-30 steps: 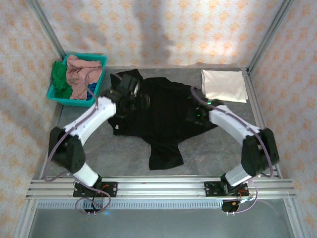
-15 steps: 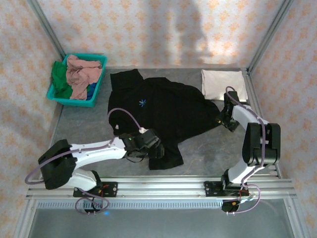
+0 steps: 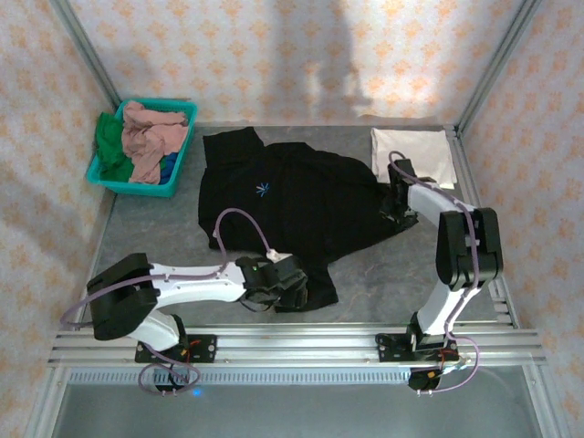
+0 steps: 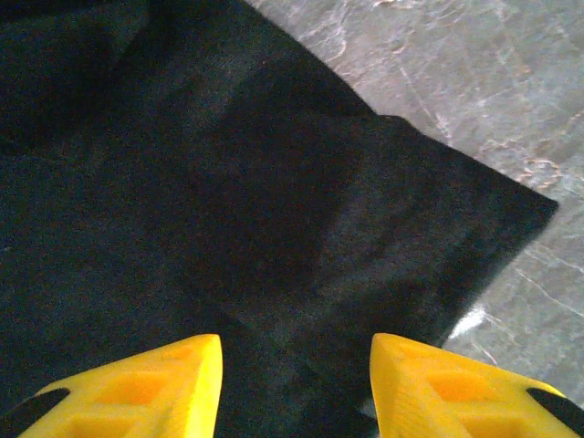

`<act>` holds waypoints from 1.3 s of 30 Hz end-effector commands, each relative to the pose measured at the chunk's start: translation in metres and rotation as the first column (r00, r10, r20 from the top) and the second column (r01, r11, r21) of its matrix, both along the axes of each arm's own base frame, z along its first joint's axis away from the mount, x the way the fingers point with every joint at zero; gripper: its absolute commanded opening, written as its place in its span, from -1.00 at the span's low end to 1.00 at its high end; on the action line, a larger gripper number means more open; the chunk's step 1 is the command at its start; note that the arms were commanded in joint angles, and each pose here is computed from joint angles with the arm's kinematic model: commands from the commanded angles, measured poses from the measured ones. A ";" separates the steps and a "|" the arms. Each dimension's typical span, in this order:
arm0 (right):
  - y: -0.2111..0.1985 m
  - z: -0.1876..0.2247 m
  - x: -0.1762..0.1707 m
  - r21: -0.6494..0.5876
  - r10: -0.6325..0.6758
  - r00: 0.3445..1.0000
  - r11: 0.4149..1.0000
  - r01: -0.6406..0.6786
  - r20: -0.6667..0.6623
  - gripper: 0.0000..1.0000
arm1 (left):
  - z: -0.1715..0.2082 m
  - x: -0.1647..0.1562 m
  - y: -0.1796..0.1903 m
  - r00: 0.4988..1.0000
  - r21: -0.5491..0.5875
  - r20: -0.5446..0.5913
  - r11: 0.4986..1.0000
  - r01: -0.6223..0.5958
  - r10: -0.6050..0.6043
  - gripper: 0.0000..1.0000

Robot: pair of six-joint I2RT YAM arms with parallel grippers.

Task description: Fold and stack the t-shirts

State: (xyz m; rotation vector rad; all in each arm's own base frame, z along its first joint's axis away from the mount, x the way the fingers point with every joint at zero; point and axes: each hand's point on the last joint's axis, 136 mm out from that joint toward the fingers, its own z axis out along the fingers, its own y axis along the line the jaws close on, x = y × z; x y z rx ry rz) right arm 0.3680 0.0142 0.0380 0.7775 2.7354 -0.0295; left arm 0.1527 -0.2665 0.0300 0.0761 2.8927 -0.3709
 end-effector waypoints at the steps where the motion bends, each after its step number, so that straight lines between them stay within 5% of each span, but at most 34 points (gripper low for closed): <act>1: -0.015 -0.005 -0.010 -0.109 0.003 0.997 0.994 -0.012 -0.075 -0.08 | -0.012 -0.005 0.010 1.000 0.084 -0.021 0.996 -0.018 0.019 0.47; 9: -0.021 -0.012 -0.017 -0.147 0.006 0.992 0.989 -0.024 -0.126 -0.31 | -0.021 0.000 0.010 1.000 0.136 -0.020 0.991 -0.015 0.018 -0.29; 15: -0.019 -0.003 -0.024 -0.128 0.009 0.994 0.992 -0.023 -0.111 -0.86 | 0.007 0.023 0.029 0.998 0.184 0.039 0.981 -0.056 0.050 -1.00; 23: -0.018 0.047 -0.038 -0.108 0.021 1.000 0.994 -0.022 -0.008 -1.00 | 0.099 0.070 0.109 0.938 0.145 0.291 0.961 -0.237 0.187 -1.00; 30: 0.015 0.133 -0.046 0.053 0.099 0.971 0.992 -0.113 0.217 -1.00 | 0.203 0.083 0.179 0.798 0.040 0.524 0.927 -0.372 0.297 -1.00; 35: 0.037 0.247 -0.060 0.098 0.111 0.838 0.977 -0.192 0.534 -1.00 | 0.317 0.088 0.216 0.630 0.002 0.717 0.902 -0.432 0.300 -1.00; 39: 0.035 0.350 -0.077 0.159 -0.005 0.617 0.968 -0.195 0.787 -1.00 | 0.406 0.088 0.236 0.494 -0.028 0.821 0.885 -0.465 0.285 -1.00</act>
